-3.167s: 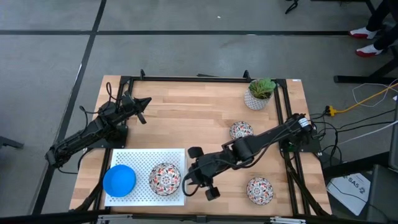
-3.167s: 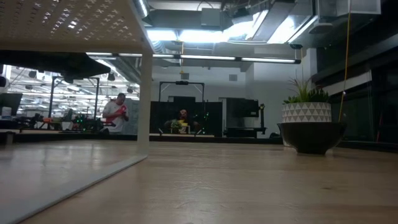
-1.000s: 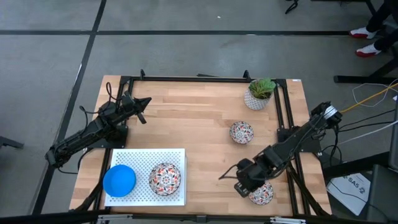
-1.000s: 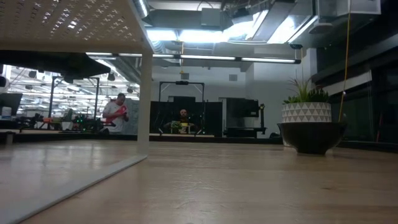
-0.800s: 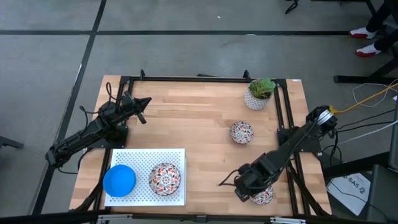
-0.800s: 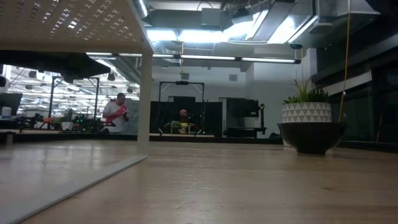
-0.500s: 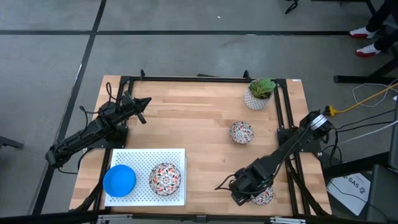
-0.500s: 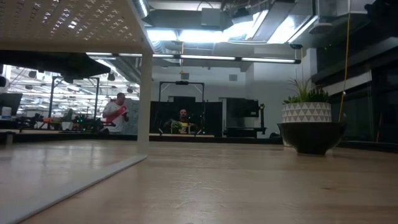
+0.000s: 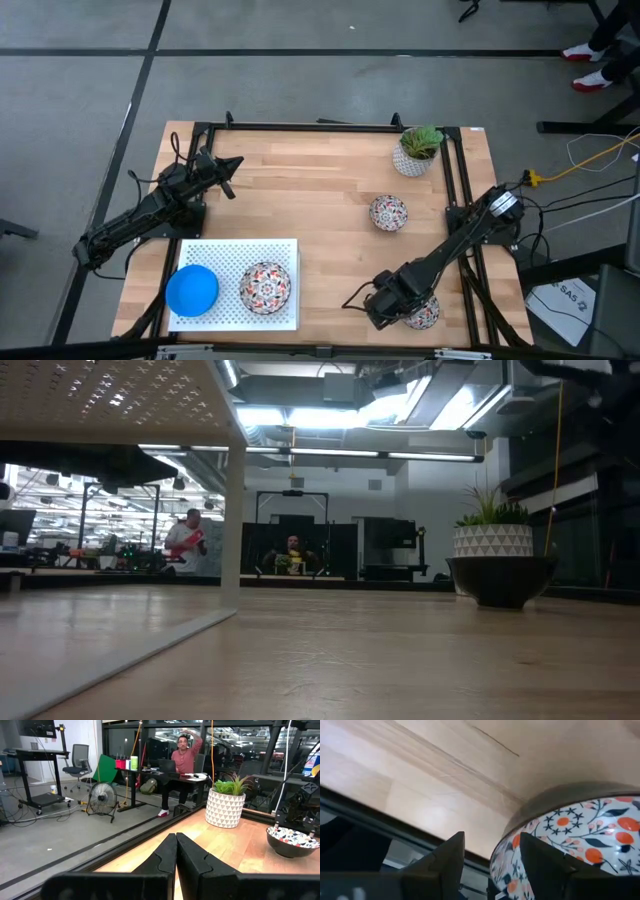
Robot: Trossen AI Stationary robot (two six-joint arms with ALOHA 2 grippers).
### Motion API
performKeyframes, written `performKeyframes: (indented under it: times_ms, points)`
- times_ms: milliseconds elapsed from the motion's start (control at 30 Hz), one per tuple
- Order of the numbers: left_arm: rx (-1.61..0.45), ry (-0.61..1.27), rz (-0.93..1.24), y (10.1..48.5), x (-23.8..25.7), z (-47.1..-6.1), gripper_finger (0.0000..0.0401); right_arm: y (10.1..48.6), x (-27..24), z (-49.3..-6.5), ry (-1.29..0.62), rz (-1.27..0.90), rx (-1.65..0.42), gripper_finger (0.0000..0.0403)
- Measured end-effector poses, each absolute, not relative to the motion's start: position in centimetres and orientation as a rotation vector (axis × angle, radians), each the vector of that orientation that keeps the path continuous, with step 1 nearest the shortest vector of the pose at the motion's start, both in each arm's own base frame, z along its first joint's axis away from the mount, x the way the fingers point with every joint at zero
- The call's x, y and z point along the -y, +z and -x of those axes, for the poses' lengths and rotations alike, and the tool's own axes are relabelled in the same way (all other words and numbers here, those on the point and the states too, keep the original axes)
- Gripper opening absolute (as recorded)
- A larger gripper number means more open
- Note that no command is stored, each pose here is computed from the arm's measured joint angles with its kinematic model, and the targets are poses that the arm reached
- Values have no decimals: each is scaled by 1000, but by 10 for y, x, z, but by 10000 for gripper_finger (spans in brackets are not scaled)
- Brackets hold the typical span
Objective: Pick & Place Mini bowls
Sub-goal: Stack the patterned bowl on the stacked patterned bowls on the shelf
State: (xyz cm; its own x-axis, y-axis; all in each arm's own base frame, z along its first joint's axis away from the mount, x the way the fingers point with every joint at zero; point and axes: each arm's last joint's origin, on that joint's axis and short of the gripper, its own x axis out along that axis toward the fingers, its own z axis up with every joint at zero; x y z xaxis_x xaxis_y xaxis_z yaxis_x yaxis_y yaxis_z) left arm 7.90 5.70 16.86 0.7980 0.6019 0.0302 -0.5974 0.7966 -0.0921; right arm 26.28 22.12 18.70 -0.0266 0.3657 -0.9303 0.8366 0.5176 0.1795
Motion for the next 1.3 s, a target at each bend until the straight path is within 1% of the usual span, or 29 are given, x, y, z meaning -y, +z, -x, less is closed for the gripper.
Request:
performKeyframes:
  times_ms: [267,367,467,700,800,1067,1300]
  points:
    - [58,644,79,169,-57,-79,4,170,-225,-265,-556,-1005,-1647,189]
    - [59,644,79,169,-57,-79,4,170,-225,-264,-540,-990,-1651,175]
    - [59,644,79,169,-57,-79,4,170,-225,-264,-540,-986,-1653,146]
    - [59,644,79,169,-57,-79,4,172,-225,-262,-535,-981,-1692,50]
    - [59,644,79,169,-57,-79,4,173,-224,-260,-546,-974,-1714,19]
    - [59,644,79,169,-57,-79,4,176,-225,-262,-467,-932,-1736,16]
    - [59,644,79,169,-57,-79,4,192,-229,-273,-427,-880,-1612,16]
